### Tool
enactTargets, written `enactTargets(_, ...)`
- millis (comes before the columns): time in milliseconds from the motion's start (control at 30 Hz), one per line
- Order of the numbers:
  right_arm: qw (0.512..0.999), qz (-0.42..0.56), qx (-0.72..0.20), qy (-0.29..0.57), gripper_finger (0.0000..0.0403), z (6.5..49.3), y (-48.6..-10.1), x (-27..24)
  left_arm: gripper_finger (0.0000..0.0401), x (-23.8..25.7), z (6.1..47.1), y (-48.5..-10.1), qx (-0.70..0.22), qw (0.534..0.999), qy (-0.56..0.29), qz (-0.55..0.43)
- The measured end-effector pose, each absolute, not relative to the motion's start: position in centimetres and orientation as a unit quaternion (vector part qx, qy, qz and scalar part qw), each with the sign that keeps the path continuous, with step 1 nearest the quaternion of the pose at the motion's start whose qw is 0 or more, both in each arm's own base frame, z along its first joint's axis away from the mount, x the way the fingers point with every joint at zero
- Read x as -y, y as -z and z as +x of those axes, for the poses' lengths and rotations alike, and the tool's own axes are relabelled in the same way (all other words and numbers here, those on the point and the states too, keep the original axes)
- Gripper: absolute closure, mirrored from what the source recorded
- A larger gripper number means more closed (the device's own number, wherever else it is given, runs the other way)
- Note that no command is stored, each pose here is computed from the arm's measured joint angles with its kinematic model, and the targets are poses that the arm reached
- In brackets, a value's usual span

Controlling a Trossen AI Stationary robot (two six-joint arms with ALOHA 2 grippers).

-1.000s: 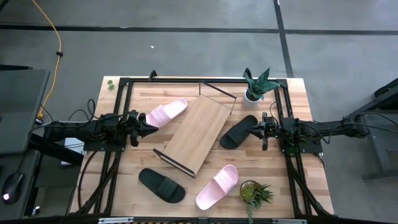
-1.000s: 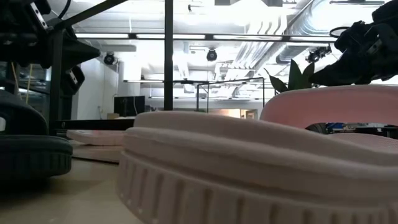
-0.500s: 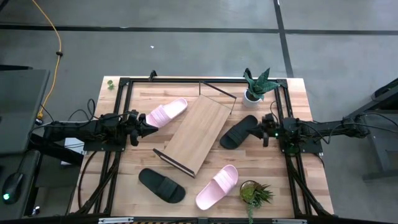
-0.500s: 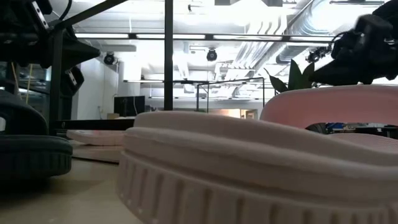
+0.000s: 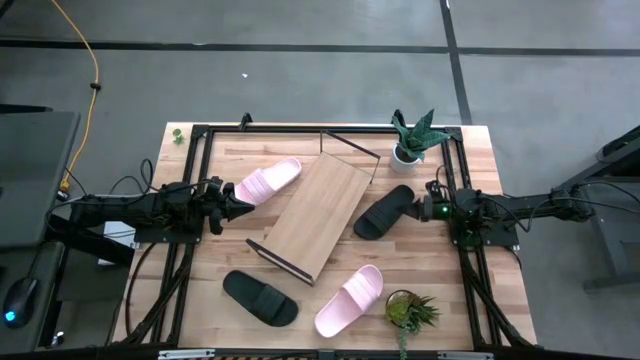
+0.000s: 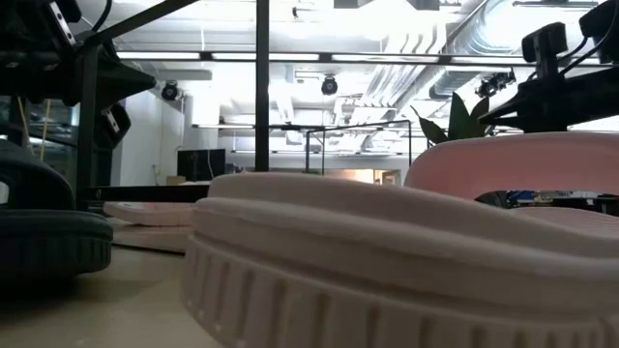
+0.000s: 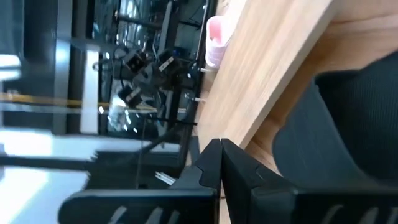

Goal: Pick and place slides into the shelf
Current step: Put the top black slipper on the shelf

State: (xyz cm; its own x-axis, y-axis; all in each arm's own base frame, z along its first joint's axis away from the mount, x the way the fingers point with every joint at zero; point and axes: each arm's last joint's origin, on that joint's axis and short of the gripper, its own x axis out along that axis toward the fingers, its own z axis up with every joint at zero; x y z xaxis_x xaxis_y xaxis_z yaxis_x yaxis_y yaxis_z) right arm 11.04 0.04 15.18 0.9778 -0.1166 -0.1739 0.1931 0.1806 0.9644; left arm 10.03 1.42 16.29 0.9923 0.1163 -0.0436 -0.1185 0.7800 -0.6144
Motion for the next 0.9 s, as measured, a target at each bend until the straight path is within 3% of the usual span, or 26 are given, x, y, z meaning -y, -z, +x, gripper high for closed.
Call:
enactTargets(133,0.743,0.660,-0.013,0.106,0.0403,11.1,-15.3,0.0,0.0400,-1.4,10.0,-16.3,-0.001,0.942,-0.062,-0.328)
enactTargets(267,0.768,0.634,0.000,0.095,0.0403,11.1,-16.5,0.0,0.0400,-1.4,10.0,-16.3,-0.001,0.940,-0.062,-0.336)
enactTargets(600,0.809,0.528,-0.150,0.210,0.0402,10.9,-21.4,0.1,0.0400,-1.4,10.0,-16.3,-0.001,0.939,-0.062,-0.337)
enactTargets(900,0.764,0.549,-0.247,0.233,0.0354,11.7,-21.2,-0.2,0.0400,-1.4,10.0,-16.3,-0.001,0.939,-0.062,-0.337)
